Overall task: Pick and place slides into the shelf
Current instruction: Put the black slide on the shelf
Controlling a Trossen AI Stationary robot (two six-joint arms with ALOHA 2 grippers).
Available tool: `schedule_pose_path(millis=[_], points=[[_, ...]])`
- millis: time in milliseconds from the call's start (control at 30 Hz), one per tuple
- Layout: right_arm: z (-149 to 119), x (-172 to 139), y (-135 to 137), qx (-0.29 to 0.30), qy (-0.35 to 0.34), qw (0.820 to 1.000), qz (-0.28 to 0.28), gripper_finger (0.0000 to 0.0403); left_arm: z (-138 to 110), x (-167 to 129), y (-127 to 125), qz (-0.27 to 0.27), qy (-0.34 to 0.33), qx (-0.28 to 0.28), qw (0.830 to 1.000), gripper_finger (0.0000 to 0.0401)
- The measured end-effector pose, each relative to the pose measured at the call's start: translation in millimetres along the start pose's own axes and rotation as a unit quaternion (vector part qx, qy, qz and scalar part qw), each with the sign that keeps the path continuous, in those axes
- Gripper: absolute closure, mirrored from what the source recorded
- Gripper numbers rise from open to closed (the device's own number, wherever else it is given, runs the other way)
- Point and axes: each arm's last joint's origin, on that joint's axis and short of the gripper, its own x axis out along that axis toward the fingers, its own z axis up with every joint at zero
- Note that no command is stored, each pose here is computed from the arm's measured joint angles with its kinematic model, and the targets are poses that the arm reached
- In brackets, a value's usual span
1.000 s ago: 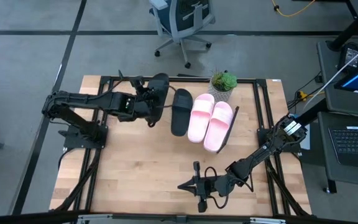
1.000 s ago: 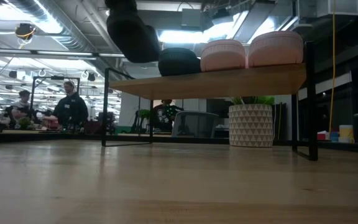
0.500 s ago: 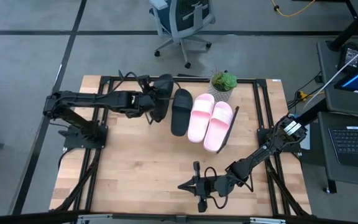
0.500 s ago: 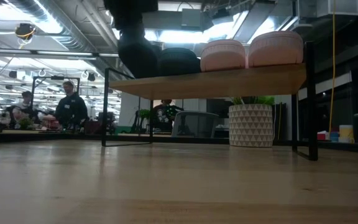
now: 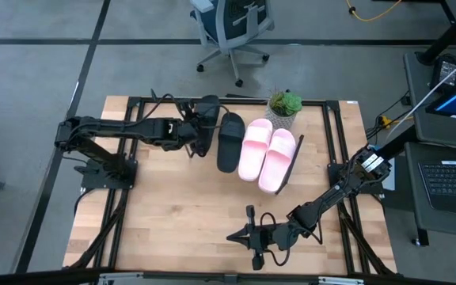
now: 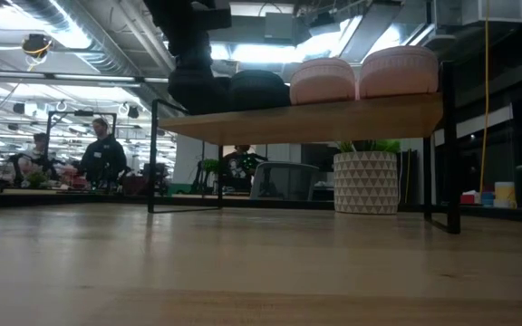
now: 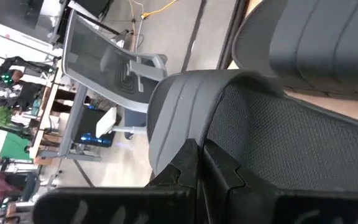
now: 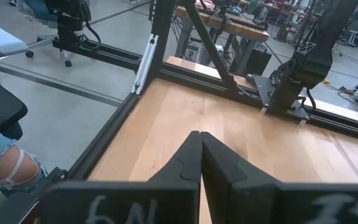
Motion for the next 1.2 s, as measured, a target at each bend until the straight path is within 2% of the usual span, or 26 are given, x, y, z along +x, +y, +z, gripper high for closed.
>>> schedule_pose_path(millis=[767,1033,1200], points=[[-1.4,0.0,0.1,-0.020,0.006,1.000,0.001,0.0394,3.0,0.0,-6.5,-0.116,-0.034,-0.046,0.992,0.0401],[-1.4,0.0,0.1,-0.020,0.006,1.000,0.001,0.0394,3.4,0.7,-6.6,-0.136,-0.039,-0.049,0.989,0.0401],[-1.4,0.0,0.2,-0.020,0.006,1.000,0.001,0.0394,3.4,0.8,-6.6,-0.138,-0.039,-0.049,0.988,0.0381]])
